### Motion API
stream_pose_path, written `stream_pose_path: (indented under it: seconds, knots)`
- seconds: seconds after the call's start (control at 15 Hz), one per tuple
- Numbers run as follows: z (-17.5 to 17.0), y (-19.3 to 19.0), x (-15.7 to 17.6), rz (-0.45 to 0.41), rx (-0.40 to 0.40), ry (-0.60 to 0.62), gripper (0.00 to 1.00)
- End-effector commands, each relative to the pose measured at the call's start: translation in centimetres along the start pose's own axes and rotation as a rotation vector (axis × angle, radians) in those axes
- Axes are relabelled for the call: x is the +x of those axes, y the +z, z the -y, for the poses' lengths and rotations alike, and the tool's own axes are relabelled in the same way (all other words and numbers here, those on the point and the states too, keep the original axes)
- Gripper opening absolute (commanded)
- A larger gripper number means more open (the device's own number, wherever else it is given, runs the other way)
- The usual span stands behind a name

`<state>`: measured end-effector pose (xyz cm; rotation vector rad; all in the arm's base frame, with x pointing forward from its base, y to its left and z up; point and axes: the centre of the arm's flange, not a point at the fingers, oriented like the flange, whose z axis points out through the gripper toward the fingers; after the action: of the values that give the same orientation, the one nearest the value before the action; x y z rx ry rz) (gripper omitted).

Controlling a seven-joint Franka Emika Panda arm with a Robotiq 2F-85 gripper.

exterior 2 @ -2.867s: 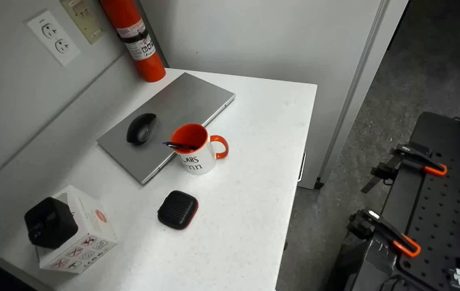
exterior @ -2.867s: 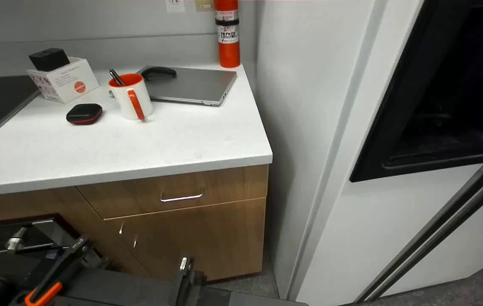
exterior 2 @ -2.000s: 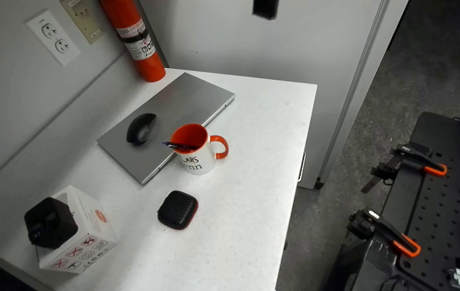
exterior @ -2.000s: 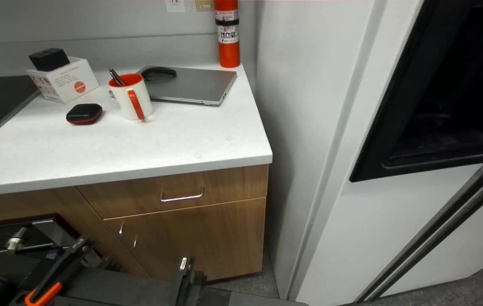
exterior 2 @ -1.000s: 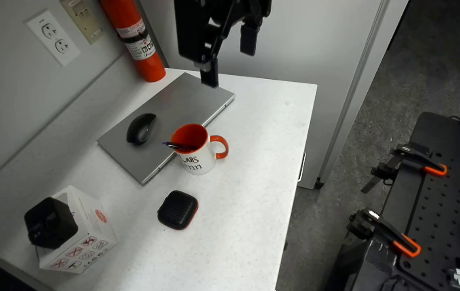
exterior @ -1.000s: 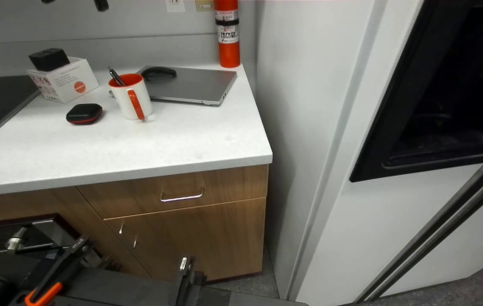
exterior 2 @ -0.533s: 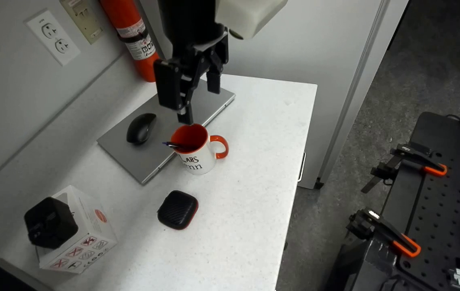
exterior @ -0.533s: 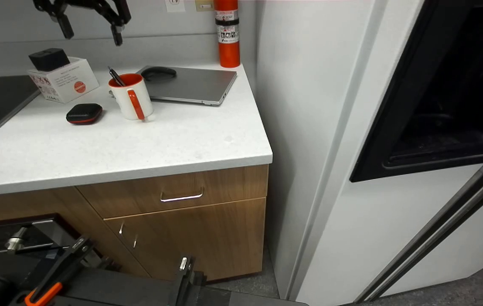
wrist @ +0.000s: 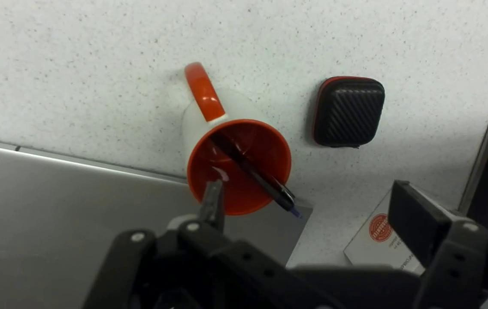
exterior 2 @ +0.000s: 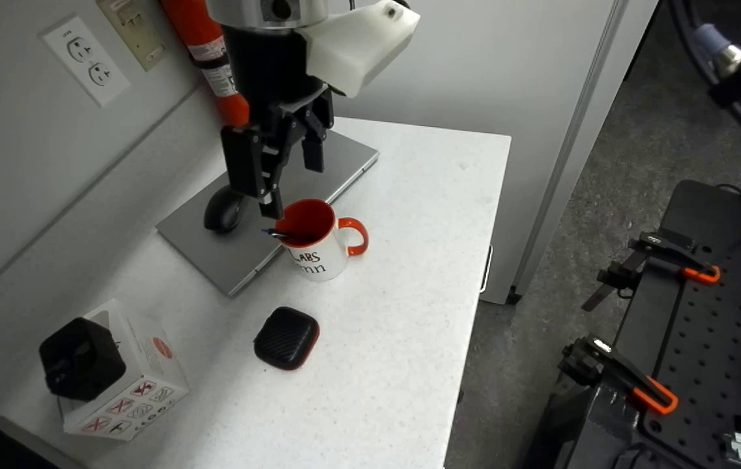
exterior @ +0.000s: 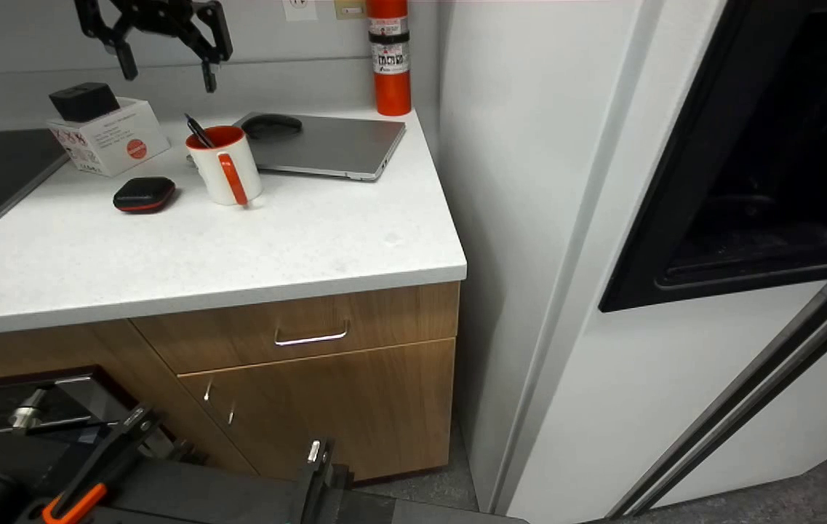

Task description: Take the pen from the white cup and put it on the table

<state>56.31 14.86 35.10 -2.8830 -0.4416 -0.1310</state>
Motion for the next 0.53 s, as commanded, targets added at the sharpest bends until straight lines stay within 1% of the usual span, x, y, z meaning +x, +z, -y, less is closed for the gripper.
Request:
stream_pose_path:
  seconds: [0.0,0.07,0.33,0.47]
  knots:
    - [0.0,0.0,0.0,-0.001,0.000,-0.001,1.00]
    - [0.0,0.5,0.4,-0.013,0.015,-0.011,1.00]
    - [0.0,2.9,1.6,-0.036,0.011,-0.076,1.00]
    - [-0.1,3.8,2.1,-0.049,0.010,-0.087,1.00]
